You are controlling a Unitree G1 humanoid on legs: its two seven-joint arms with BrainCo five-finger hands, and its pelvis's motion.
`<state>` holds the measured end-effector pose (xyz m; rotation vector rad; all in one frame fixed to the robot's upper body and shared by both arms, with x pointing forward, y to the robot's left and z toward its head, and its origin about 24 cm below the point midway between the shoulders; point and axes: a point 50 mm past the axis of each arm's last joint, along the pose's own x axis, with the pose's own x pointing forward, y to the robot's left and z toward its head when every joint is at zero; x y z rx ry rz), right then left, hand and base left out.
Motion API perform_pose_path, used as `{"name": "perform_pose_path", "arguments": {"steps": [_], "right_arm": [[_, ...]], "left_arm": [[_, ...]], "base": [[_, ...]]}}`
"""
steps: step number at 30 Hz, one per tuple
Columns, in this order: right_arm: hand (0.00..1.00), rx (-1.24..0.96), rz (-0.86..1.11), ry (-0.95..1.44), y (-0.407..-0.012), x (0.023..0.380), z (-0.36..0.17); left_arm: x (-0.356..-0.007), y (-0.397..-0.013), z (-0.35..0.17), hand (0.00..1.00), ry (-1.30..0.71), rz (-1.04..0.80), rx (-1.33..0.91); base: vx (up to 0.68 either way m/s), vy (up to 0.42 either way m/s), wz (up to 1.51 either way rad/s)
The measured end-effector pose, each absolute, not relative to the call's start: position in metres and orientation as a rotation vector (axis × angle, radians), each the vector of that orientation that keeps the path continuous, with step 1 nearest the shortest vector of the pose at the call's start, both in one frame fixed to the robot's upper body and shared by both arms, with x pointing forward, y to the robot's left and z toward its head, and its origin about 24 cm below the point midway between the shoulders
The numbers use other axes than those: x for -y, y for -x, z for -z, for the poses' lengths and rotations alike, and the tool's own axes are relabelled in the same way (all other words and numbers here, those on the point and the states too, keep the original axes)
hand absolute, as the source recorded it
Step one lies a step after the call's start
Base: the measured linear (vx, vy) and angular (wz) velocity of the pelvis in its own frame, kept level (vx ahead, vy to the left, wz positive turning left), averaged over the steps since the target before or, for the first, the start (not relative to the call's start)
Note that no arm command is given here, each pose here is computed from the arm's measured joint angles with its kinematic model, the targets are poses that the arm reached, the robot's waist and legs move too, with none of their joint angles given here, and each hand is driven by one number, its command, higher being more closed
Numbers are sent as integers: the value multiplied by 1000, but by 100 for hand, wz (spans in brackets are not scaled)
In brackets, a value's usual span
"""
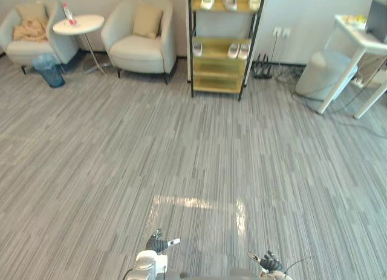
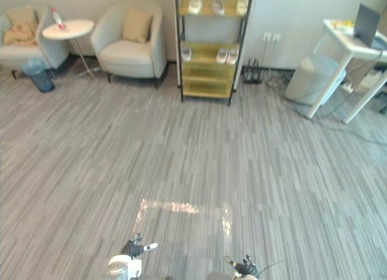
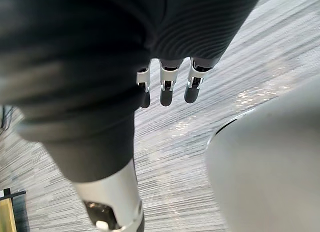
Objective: Pick up cushions and gather them together orderly.
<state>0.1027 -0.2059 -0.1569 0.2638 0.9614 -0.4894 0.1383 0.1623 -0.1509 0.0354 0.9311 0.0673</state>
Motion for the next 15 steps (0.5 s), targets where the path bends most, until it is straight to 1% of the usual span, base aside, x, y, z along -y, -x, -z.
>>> {"name": "perform_pose_path", "arguments": {"steps": [2, 6, 8, 10, 15], "right_arm": [[0, -971, 491, -262, -101, 207, 158], [0, -959, 507, -237, -103, 219, 155], [0, -958, 537, -253, -100, 222, 155], [0, -956, 525, -239, -95, 220, 155], [0, -942, 517, -272, -99, 211, 155]], "left_arm": [[-171, -135, 151, 0, -46, -86, -938], [-162, -128, 155, 0, -6, -94, -965], [-160, -131, 154, 0, 24, -115, -955], [-154, -142, 148, 0, 88, -154, -892], [-150, -149, 143, 0, 99, -150, -854]], "base": [[377, -186, 28], [288, -203, 1], [196, -190, 34], [212, -172, 47], [165, -39, -23]]}}
